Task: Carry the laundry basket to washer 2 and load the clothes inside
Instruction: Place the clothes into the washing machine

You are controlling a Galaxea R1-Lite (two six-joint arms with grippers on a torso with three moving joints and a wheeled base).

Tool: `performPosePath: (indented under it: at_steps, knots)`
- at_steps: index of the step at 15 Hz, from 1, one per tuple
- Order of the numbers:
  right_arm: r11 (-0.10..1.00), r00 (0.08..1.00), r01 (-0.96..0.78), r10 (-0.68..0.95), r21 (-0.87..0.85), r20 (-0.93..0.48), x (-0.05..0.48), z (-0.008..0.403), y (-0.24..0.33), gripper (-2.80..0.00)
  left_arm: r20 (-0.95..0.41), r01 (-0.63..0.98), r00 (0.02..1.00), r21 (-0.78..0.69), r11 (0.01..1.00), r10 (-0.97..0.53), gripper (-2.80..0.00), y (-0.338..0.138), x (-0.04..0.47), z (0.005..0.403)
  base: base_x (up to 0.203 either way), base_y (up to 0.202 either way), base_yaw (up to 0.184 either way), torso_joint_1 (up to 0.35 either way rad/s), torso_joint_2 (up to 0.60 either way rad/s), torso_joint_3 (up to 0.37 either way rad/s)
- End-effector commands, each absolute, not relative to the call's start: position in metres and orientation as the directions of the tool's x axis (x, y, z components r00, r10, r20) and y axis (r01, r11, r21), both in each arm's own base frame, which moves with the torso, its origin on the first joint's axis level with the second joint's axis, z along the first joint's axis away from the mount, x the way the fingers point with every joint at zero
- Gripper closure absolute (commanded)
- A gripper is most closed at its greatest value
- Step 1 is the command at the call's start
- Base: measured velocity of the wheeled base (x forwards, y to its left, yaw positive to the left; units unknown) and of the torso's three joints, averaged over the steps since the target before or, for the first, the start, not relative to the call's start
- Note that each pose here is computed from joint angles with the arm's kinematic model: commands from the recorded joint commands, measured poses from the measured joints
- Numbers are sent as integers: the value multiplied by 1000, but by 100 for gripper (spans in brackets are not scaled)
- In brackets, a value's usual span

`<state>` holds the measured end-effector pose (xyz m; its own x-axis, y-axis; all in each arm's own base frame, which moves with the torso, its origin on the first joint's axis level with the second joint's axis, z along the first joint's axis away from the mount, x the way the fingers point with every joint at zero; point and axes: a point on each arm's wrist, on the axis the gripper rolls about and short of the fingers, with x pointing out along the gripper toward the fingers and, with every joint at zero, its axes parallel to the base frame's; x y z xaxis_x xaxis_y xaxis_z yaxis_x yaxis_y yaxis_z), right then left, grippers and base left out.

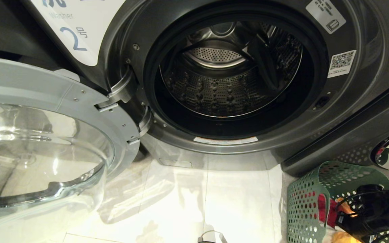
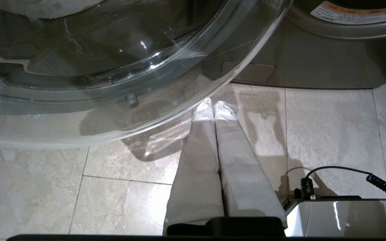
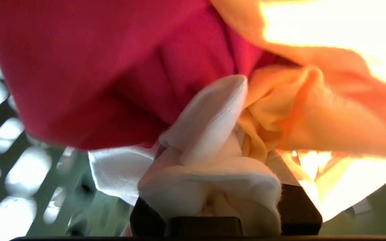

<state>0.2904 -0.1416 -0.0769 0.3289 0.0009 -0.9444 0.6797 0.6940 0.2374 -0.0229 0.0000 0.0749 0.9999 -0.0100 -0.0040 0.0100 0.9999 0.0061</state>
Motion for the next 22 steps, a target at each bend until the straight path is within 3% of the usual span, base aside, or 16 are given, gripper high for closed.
performPosePath:
  at_steps: [1,6,13,19,22]
  knots:
    - [697,411,666,-43,267,-911,280,-31,-140,0,-6,11,1000,6,1000,-11,0,0,-23,75,0,0,0,0,0,0]
    - [680,511,675,-150,287,-846,230,38,-139,0,-4,11,1000,6,1000,-11,0,0,-23,75,0,0,0,0,0,0]
    - [759,592,621,-291,196,-751,143,92,-101,0,-4,11,1000,6,1000,-11,0,0,-23,75,0,0,0,0,0,0]
    - [811,692,579,-435,82,-576,96,130,-69,0,-5,11,1000,6,1000,-11,0,0,-23,75,0,0,0,0,0,0]
    - [898,812,440,-398,-1,-428,80,150,-51,0,-6,11,1000,6,1000,-11,0,0,-23,75,0,0,0,0,0,0]
